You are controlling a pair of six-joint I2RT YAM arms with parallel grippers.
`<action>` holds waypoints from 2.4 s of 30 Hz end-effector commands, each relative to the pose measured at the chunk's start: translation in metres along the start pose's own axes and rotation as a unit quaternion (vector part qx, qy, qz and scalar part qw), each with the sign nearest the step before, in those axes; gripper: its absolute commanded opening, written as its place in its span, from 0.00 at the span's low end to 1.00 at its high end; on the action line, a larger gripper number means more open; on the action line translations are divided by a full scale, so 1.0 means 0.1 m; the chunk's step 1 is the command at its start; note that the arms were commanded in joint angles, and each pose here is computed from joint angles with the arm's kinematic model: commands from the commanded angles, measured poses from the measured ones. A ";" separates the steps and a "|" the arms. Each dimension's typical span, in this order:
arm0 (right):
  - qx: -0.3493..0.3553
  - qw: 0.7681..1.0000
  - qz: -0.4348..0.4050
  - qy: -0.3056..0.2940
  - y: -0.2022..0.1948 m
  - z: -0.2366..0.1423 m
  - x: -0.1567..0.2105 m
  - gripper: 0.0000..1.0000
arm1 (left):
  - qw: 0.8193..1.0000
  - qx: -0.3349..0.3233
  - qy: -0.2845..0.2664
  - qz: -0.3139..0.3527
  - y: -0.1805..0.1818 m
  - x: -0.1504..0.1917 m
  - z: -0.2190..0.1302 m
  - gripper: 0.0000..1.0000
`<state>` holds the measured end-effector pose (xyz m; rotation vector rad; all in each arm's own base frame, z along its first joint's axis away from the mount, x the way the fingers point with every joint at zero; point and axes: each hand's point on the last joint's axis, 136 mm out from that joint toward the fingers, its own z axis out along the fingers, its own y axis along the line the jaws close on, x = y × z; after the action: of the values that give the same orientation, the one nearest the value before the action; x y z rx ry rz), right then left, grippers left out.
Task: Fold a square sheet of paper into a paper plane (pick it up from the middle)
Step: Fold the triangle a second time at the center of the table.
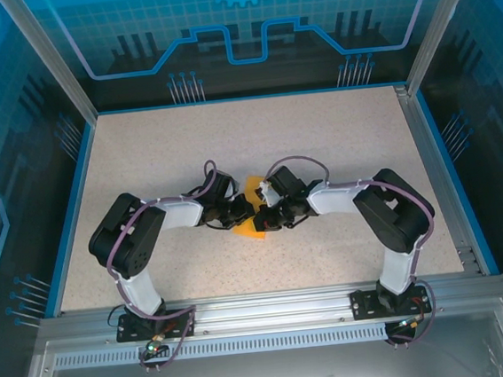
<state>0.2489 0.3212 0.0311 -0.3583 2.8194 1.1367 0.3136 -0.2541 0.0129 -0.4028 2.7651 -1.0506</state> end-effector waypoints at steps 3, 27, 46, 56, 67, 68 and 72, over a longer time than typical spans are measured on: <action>0.006 0.999 0.028 0.016 -0.18 0.08 0.13 0.04 | 0.998 -0.050 0.022 -0.012 0.32 0.15 0.04 0.08; 0.015 0.996 0.072 0.044 -0.50 0.10 0.53 0.04 | 0.999 -0.048 0.022 -0.009 0.29 0.15 0.02 0.08; -0.040 0.997 0.063 -0.013 -0.07 0.00 -0.07 0.04 | 0.999 -0.040 0.022 -0.004 0.23 0.14 0.00 0.08; 0.039 0.993 0.105 0.045 -0.59 0.15 0.36 0.00 | 0.999 -0.036 0.018 0.007 0.19 0.10 0.00 0.10; 0.057 0.991 0.103 0.060 -0.67 0.10 0.40 0.00 | 0.999 -0.041 -0.011 0.001 0.25 -0.30 -0.05 0.10; 0.056 0.991 0.102 0.059 -0.66 0.09 0.39 0.00 | 0.999 -0.040 -0.013 0.001 0.24 -0.34 -0.05 0.10; 0.053 0.992 0.099 0.059 -0.65 0.08 0.39 0.00 | 0.999 -0.052 -0.014 0.004 0.28 -0.45 -0.03 0.10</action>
<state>0.2537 0.3075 0.0102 -0.2338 2.8511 1.1943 0.3281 -0.2439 0.0135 -0.3769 2.8093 -1.0539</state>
